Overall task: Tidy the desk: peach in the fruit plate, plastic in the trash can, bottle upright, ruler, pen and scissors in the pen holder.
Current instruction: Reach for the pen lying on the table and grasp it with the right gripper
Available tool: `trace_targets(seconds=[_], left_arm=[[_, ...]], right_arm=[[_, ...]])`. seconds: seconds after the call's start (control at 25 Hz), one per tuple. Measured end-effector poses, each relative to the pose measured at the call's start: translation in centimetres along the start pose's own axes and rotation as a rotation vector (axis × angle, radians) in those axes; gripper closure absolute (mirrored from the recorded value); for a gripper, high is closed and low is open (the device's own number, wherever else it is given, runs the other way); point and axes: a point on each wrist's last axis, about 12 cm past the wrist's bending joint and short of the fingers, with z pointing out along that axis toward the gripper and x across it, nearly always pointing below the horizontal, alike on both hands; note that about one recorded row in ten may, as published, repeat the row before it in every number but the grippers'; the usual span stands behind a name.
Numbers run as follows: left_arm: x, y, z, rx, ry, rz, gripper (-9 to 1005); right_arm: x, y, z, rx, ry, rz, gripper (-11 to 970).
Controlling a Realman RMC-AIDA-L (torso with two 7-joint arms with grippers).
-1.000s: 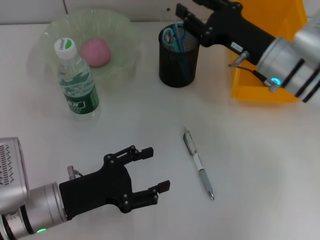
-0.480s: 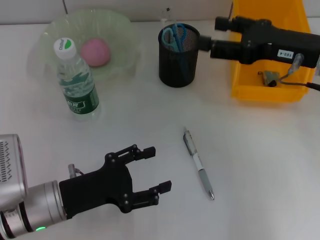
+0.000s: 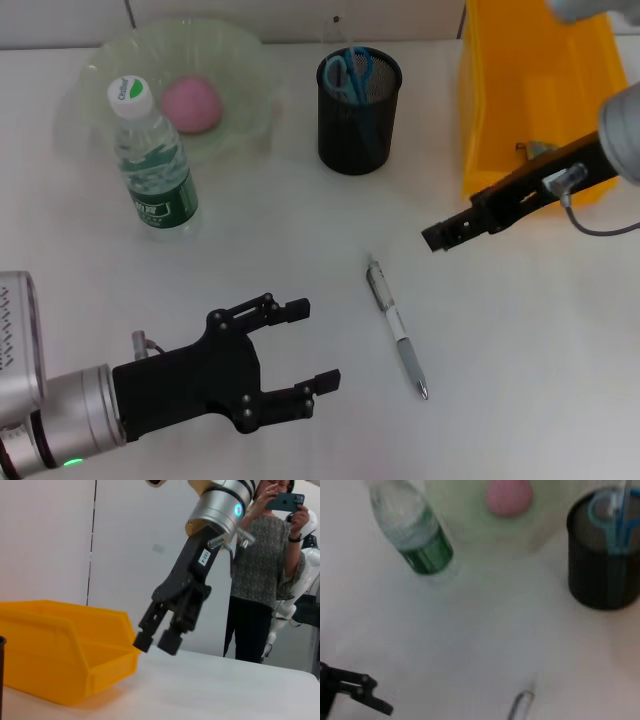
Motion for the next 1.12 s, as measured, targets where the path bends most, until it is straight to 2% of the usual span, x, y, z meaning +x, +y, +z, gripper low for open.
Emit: trace_targets(seconds=[0.16, 0.32, 0.56, 0.68, 1.12], left_arm=[[0.0, 0.0, 0.0, 0.003, 0.003, 0.005, 195], [0.0, 0.1, 0.1, 0.01, 0.009, 0.016, 195], [0.0, 0.0, 0.1, 0.012, 0.01, 0.019, 195], [0.3, -0.3, -0.8, -0.01, 0.013, 0.03, 195], [0.4, -0.5, -1.2, -0.022, 0.013, 0.034, 195]], right_arm=[[-1.1, 1.6, 1.2, 0.085, 0.105, 0.019, 127], [-1.5, 2.3, 2.9, 0.097, 0.15, 0.023, 127], [-1.2, 2.1, 5.3, 0.072, 0.158, 0.053, 127], [-1.2, 2.0, 6.2, 0.062, 0.161, 0.063, 126], [-1.7, 2.0, 9.0, 0.081, 0.21, 0.043, 127]])
